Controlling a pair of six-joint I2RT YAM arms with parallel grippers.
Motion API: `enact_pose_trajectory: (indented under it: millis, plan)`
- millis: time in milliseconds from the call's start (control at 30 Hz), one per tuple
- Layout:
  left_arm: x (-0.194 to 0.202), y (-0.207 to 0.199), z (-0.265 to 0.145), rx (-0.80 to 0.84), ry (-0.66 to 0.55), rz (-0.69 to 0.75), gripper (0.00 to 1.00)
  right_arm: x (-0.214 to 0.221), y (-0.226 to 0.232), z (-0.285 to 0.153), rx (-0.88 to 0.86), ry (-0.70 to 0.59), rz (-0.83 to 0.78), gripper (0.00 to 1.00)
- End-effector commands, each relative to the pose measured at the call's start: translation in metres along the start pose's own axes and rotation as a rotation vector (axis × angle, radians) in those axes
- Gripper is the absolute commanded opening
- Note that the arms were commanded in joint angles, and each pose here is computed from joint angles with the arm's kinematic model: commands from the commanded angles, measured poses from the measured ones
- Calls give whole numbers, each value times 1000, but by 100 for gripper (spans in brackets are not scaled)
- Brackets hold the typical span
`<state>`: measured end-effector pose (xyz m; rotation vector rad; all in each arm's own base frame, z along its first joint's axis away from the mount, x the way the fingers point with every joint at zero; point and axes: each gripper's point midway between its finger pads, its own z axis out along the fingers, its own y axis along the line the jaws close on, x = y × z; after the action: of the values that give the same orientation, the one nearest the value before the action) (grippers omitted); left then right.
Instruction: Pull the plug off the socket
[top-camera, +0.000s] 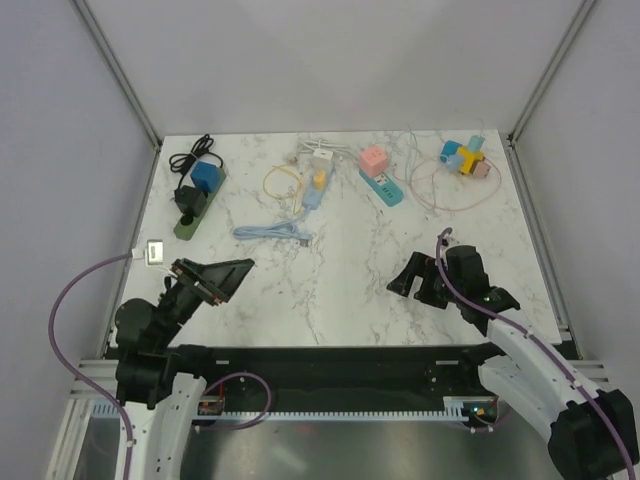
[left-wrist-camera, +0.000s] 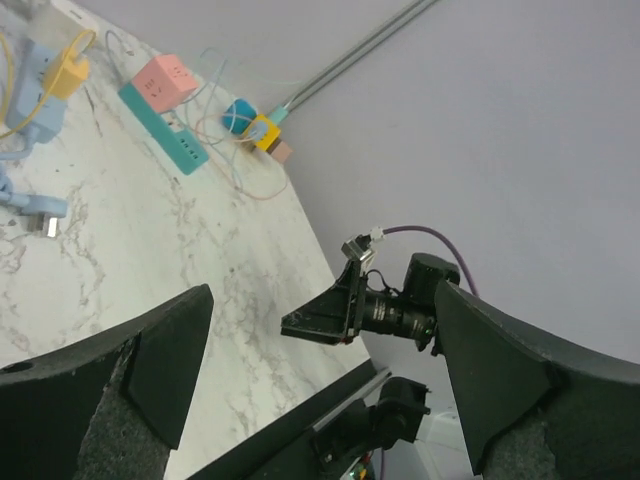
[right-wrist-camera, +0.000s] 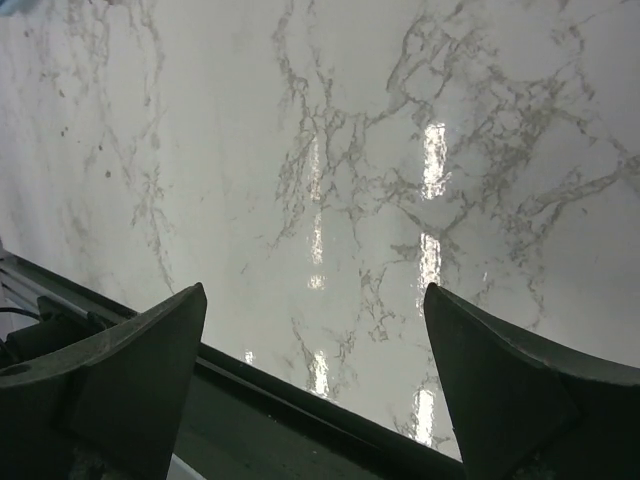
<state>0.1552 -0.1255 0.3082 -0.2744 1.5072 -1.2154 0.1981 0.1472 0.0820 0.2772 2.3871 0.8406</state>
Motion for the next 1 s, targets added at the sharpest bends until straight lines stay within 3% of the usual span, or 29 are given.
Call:
enact_pose_trajectory:
  millis: [0, 233, 433, 567, 667, 800, 900, 967]
  plan:
    - [19, 1, -1, -31, 187, 102, 100, -23, 7, -3, 50, -23, -44, 98]
    - [-1, 4, 21, -120, 190, 72, 100, -30, 24, 8, -2, 80, -157, 98]
    - [-2, 47, 60, -285, 337, 59, 100, -21, 36, 21, -89, 177, -185, 98]
    - [-13, 78, 81, -412, 372, 105, 91, -13, 45, 26, -170, 215, -176, 98]
    - [-30, 105, 92, -543, 370, 169, 90, -2, 48, 28, -199, 258, -186, 98]
    - [-78, 149, 98, -805, 311, 356, 94, 10, 54, 28, -221, 292, -208, 98]
    - [-101, 196, 91, -999, 320, 422, 96, 11, 59, 26, -240, 290, -226, 98]
    - [-120, 225, 85, -1076, 316, 372, 98, 8, 62, 24, -250, 280, -234, 98]
